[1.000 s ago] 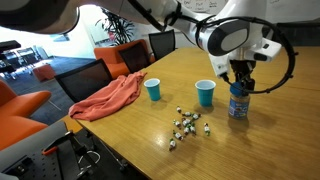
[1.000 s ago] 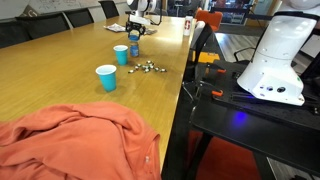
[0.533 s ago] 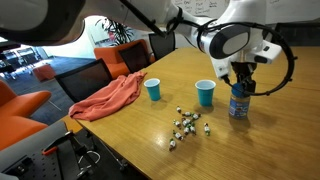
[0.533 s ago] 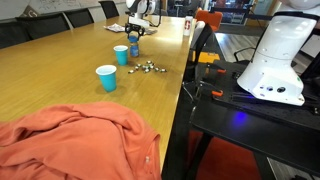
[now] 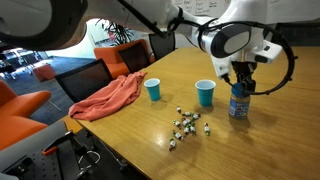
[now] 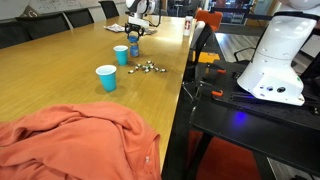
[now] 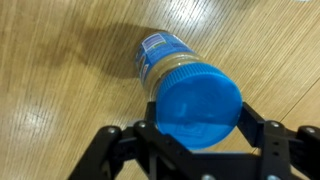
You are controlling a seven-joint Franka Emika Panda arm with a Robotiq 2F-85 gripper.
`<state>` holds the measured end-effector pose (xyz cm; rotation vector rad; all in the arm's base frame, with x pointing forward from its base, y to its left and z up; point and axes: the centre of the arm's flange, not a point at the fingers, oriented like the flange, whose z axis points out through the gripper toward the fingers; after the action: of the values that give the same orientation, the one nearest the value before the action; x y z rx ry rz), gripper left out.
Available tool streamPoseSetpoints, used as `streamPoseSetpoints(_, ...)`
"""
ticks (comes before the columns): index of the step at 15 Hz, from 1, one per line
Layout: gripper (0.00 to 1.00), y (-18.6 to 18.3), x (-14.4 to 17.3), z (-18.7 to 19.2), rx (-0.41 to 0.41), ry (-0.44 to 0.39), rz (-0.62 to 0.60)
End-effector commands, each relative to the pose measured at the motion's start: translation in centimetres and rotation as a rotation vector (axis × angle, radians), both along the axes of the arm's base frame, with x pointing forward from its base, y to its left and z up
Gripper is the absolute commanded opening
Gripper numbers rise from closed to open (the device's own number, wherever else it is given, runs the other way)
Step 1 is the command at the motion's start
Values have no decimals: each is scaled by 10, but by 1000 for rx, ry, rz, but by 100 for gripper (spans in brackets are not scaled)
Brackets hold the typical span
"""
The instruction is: Put the lid on the peanut butter jar
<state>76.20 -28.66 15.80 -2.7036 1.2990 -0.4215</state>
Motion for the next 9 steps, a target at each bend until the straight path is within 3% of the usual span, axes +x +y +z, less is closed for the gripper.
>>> streamPoseSetpoints(1, 54, -3, 13, 7, 13, 38, -20)
streamPoseSetpoints(9, 54, -7, 13, 0, -13, 54, -63)
